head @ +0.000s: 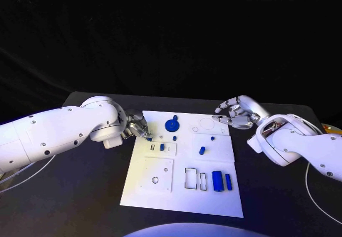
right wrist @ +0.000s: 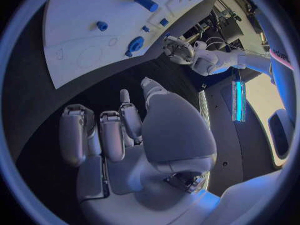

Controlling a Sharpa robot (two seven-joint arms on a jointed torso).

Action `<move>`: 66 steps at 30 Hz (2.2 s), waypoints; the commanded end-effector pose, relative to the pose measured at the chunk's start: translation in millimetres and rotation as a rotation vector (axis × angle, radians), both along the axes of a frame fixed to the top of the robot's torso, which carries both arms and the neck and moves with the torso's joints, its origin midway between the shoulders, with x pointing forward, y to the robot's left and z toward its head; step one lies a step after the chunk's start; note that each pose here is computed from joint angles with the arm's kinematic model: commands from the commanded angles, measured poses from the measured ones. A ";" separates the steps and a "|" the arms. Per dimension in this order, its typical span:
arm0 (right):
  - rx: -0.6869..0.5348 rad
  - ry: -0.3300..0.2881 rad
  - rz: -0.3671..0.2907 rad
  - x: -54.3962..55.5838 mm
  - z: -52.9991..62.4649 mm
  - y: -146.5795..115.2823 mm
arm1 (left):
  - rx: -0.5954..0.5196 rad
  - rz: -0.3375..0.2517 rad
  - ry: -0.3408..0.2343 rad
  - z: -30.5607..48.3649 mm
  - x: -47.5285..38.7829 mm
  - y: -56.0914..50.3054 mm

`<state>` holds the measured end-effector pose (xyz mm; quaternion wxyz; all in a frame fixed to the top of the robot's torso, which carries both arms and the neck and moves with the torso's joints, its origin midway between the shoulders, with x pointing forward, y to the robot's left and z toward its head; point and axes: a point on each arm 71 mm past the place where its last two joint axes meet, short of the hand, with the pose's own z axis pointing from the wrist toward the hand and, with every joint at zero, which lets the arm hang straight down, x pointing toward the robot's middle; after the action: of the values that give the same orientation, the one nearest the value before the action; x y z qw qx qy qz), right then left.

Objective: Assemble the parts on the task board

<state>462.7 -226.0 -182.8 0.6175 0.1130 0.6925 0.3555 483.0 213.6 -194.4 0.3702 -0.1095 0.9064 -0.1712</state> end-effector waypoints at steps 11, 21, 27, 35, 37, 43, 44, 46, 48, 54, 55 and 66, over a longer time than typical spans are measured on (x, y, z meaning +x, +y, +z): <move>-0.014 0.010 0.014 -0.7 -2.4 1.3 | 0.072 -0.044 -0.081 -5.1 -9.4 -8.0; -0.013 0.011 0.014 -1.0 -2.6 1.4 | 0.089 -0.062 -0.073 -13.9 -12.5 -14.8; -0.013 0.010 0.014 -1.1 -2.6 1.3 | 0.102 -0.070 -0.060 -18.4 -14.2 -16.6; -0.012 0.008 0.013 -1.3 -2.4 1.0 | 0.116 -0.081 -0.047 -21.0 -15.5 -17.3; -0.012 0.008 0.013 -1.3 -2.4 0.9 | 0.120 -0.083 -0.045 -21.3 -15.8 -17.6; -0.012 0.008 0.013 -1.3 -2.4 0.9 | 0.127 -0.091 -0.040 -22.2 -16.4 -18.5; -0.012 0.008 0.013 -1.3 -2.5 0.9 | 0.129 -0.092 -0.038 -22.3 -16.5 -18.6; -0.012 0.008 0.013 -1.2 -2.6 0.8 | 0.132 -0.096 -0.036 -22.7 -16.7 -18.8; -0.012 0.008 0.013 -1.2 -2.8 0.8 | 0.134 -0.098 -0.034 -23.0 -17.0 -18.9; -0.012 0.009 0.012 -1.3 -3.4 0.8 | 0.141 -0.105 -0.028 -24.0 -17.9 -19.3; -0.012 0.009 0.012 -1.3 -3.5 0.8 | 0.141 -0.106 -0.028 -24.1 -18.0 -19.3; -0.012 0.011 0.012 -1.5 -4.1 0.6 | 0.142 -0.110 -0.024 -25.6 -18.4 -20.7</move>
<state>461.7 -226.5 -186.3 0.6141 0.1142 0.6962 0.3539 466.9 194.5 -216.7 0.3878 -0.0406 0.9112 -0.1327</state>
